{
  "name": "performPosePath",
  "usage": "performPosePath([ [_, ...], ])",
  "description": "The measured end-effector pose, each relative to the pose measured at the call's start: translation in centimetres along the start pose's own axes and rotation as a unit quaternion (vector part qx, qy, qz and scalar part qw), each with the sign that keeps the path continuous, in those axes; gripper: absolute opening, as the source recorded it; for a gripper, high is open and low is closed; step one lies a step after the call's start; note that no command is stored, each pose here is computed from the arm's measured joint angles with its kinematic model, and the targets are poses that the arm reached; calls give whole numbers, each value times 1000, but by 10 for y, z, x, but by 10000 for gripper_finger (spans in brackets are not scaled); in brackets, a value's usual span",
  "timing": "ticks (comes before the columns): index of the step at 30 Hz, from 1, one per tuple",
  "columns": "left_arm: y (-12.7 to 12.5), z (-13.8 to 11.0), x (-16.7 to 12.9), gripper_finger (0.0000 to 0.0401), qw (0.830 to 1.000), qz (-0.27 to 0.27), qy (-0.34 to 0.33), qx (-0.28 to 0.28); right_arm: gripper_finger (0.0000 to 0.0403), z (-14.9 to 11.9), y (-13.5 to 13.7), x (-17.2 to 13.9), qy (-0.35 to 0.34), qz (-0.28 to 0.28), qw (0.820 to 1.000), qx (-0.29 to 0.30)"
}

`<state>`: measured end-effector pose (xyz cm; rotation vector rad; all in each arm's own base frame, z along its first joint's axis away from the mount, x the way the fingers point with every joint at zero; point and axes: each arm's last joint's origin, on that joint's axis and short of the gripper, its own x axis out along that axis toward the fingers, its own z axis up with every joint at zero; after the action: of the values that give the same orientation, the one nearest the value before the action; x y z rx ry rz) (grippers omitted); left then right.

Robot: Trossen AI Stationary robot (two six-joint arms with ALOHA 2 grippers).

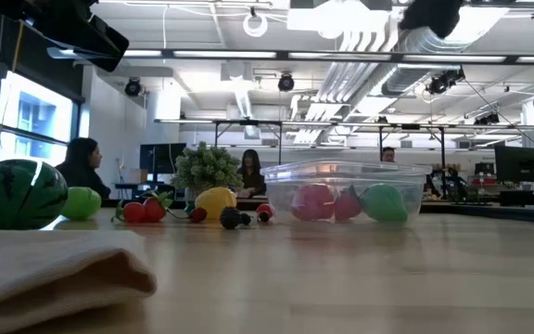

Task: Pick and placing Produce into tupperware
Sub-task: Put the pineapple into the transparent bin

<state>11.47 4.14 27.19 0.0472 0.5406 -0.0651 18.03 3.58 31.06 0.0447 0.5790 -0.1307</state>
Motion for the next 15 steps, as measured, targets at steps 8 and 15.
performPosePath([
  [8,0,0,0,17,1000,0,0,0,73,-26,-23,18,40,-65,994,-78],
  [15,0,0,0,17,1000,0,0,0,54,-19,-35,17,50,-11,997,-63],
])
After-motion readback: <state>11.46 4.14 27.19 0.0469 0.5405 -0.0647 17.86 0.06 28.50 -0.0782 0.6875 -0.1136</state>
